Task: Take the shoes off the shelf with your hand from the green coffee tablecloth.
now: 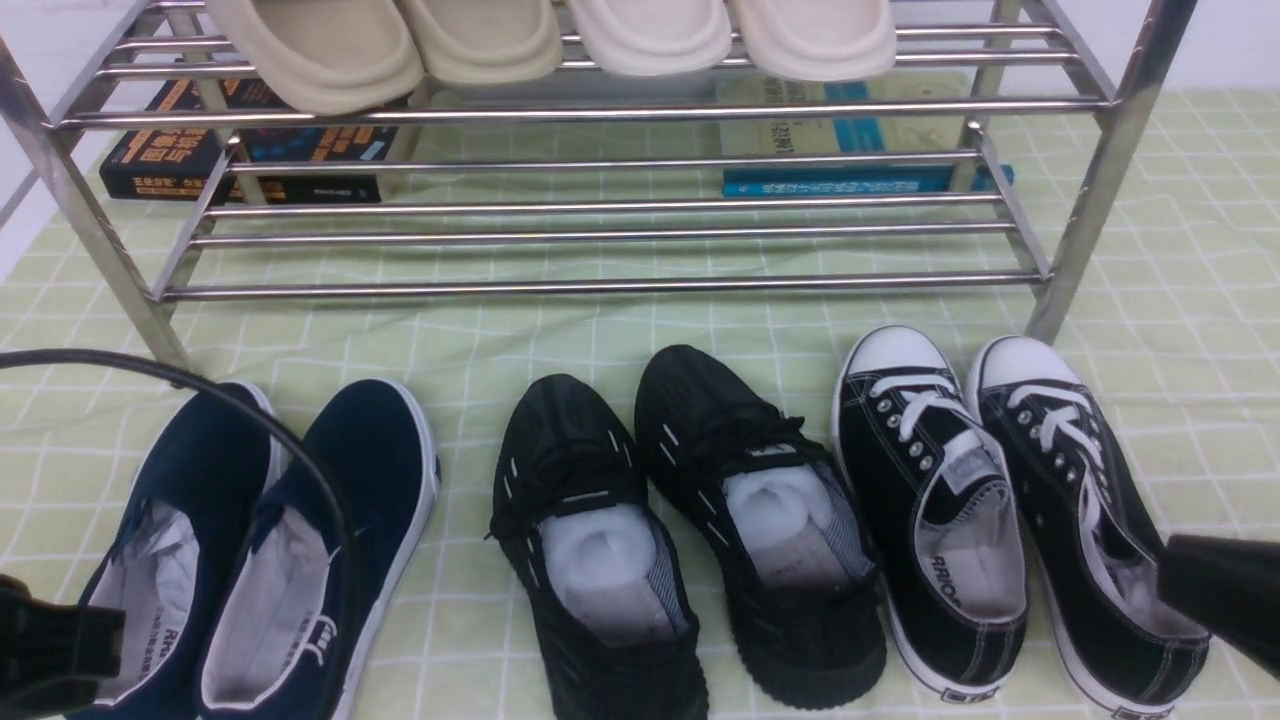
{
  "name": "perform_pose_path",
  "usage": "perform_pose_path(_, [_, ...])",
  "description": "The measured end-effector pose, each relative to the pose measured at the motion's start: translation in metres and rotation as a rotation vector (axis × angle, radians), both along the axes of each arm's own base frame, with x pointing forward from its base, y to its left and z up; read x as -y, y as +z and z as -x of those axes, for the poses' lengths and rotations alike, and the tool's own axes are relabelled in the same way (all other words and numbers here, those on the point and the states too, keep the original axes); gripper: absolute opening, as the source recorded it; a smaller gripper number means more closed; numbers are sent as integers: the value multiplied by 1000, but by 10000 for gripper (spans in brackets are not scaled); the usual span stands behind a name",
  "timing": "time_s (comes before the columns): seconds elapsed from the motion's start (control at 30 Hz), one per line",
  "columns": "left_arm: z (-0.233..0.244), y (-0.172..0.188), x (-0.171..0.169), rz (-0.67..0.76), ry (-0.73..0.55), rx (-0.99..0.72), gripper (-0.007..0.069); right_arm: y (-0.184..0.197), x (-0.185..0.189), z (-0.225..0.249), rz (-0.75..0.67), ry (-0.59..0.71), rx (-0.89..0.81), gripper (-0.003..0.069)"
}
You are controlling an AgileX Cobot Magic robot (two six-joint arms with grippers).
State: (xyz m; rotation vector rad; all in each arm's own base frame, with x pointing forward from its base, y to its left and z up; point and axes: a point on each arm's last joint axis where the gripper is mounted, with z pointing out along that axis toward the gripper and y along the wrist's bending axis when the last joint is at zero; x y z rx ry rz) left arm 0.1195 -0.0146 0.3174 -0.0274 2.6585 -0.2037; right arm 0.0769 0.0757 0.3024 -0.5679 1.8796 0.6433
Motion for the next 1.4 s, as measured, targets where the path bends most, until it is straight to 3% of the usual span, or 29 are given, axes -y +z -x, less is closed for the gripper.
perform_pose_path(0.7, [4,-2,0,0,-7,-51,73,-24,12,7,28,-37,-34,4])
perform_pose_path(0.87, [4,-2,0,0,-7,-50,73,-58,35,9,43,-229,-54,6])
perform_pose_path(0.9, [4,-2,0,0,-7,-48,73,-72,45,11,51,-327,-48,8])
perform_pose_path(1.03, [4,-2,0,1,-7,-48,74,-105,63,18,100,-512,-27,13])
perform_pose_path(1.17, [3,-2,0,2,-6,-41,74,-130,72,23,117,-637,-18,15])
perform_pose_path(1.4, [-1,10,0,3,-1,29,74,-127,78,24,68,-762,72,25])
